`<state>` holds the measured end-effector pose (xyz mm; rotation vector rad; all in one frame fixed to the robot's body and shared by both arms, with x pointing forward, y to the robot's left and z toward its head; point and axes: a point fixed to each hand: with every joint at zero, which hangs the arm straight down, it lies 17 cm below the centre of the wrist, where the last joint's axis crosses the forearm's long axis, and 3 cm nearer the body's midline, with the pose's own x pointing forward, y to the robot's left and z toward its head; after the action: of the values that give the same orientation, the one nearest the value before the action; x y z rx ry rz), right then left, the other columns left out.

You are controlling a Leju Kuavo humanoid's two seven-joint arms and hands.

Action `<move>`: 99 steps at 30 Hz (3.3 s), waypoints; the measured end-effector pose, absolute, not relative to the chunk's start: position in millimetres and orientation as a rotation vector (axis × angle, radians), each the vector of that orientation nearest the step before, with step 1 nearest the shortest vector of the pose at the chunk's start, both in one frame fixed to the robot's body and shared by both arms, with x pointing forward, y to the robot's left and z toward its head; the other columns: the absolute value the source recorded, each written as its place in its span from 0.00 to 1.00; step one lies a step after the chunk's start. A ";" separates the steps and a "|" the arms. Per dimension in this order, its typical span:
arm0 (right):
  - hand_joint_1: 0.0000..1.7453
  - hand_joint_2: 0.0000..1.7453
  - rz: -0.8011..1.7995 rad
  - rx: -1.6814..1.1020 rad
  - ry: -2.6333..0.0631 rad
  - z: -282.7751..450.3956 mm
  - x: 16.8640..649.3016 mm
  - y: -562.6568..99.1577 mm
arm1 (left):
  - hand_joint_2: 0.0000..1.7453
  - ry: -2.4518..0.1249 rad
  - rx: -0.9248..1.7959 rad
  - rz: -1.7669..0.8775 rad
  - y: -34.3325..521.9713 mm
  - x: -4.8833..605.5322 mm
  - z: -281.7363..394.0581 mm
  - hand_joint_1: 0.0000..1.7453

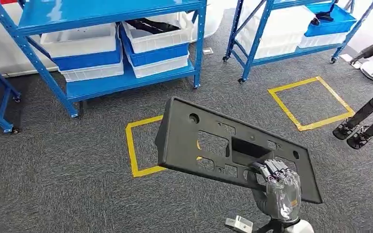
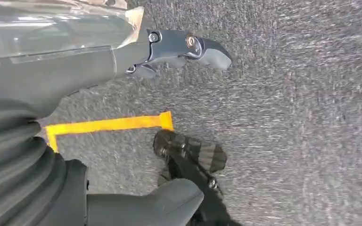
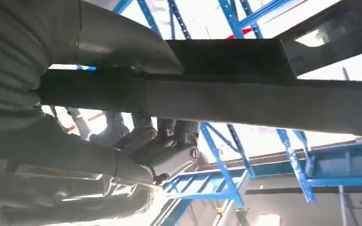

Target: Take the parts from the cabinet and place them on the table.

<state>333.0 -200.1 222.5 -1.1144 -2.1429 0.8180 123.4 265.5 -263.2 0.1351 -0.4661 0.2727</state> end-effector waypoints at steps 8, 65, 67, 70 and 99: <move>1.00 1.00 0.819 -1.125 -2.141 223.9 333.4 -201.3 | 1.00 -0.464 0.118 0.260 260.9 125.6 -263.0 0.00; 1.00 1.00 0.742 -1.103 -2.160 236.9 341.8 -196.4 | 1.00 -0.413 0.211 0.204 270.4 113.6 -266.9 0.00; 1.00 1.00 0.743 -1.101 -2.159 236.2 341.6 -196.1 | 1.00 -0.415 0.212 0.204 270.7 115.1 -266.7 0.00; 1.00 1.00 0.748 -1.104 -2.164 237.1 342.2 -195.9 | 1.00 -0.418 0.207 0.205 267.1 116.8 -266.1 0.00; 1.00 1.00 0.794 -0.925 -2.239 218.0 359.3 -181.7 | 1.00 -0.320 0.143 0.370 252.6 96.4 -272.2 0.00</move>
<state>359.3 -181.7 218.0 -0.9251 -2.2389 0.7938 96.4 252.6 -272.2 0.1432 -0.3205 0.3695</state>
